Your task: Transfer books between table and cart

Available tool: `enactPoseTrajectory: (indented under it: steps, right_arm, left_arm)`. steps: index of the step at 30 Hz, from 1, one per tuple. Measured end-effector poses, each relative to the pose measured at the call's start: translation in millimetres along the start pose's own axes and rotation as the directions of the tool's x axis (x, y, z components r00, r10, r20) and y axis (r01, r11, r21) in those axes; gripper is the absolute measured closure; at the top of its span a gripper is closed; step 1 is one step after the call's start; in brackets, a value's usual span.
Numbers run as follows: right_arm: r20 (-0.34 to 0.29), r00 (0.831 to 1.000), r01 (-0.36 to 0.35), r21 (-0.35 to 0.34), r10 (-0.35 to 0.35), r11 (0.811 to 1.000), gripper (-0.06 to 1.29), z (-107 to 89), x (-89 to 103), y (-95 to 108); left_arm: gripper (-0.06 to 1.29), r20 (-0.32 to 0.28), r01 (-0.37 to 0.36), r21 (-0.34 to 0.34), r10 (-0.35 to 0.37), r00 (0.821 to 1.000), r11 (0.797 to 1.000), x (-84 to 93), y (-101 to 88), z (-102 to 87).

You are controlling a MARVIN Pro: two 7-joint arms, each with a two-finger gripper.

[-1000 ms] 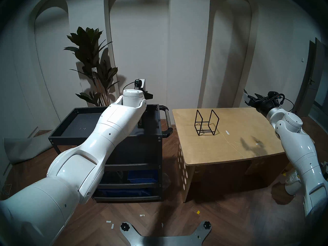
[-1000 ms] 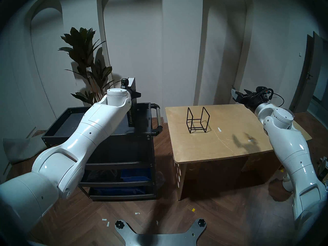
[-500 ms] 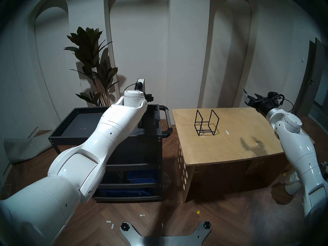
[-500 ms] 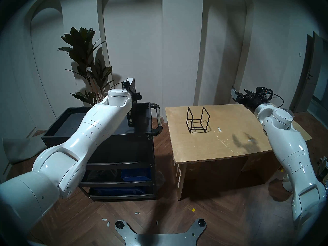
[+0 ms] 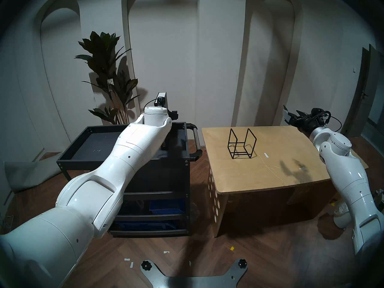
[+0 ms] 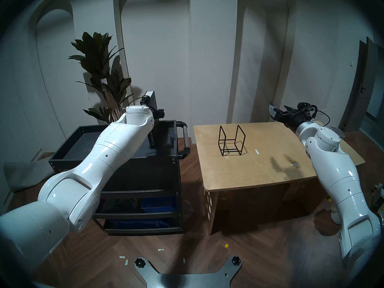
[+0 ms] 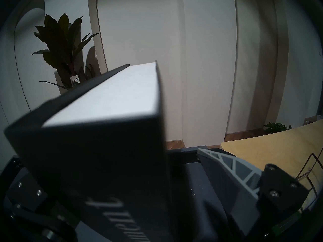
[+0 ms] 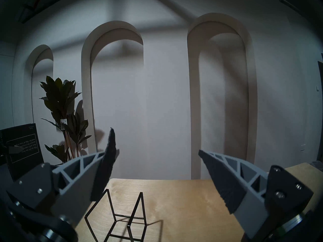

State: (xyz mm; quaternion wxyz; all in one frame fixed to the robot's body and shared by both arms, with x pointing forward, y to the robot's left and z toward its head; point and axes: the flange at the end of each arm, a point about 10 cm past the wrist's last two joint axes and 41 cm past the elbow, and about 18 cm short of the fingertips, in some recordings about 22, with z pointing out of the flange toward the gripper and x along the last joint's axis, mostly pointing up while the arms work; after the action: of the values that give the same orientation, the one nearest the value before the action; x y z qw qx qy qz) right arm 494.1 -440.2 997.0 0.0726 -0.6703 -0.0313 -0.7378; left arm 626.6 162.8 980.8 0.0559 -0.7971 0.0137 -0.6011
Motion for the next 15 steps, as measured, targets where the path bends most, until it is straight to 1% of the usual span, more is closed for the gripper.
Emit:
enactPoseTrajectory:
  steps: [8, 12, 15]
  right_arm:
    - [-0.002, 1.0, -0.002, 0.001, 0.002, 1.0, 0.0, 2.6, -0.9, -1]
    - [-0.003, 1.0, -0.003, 0.002, 0.003, 1.0, 0.0, 3.9, -1.2, -1]
    - [-0.003, 1.0, -0.004, 0.002, 0.004, 1.0, 0.0, 5.0, -1.8, -2]
  left_arm:
    - [0.03, -0.012, 0.007, 0.008, -0.007, 1.0, 1.0, 2.7, -6.1, -3.0]
    - [0.03, -0.021, 0.021, -0.001, -0.021, 1.0, 1.0, 5.9, -7.0, -8.0]
    - [0.03, -0.015, 0.029, -0.01, -0.029, 0.999, 1.0, 5.7, -7.0, -12.4]
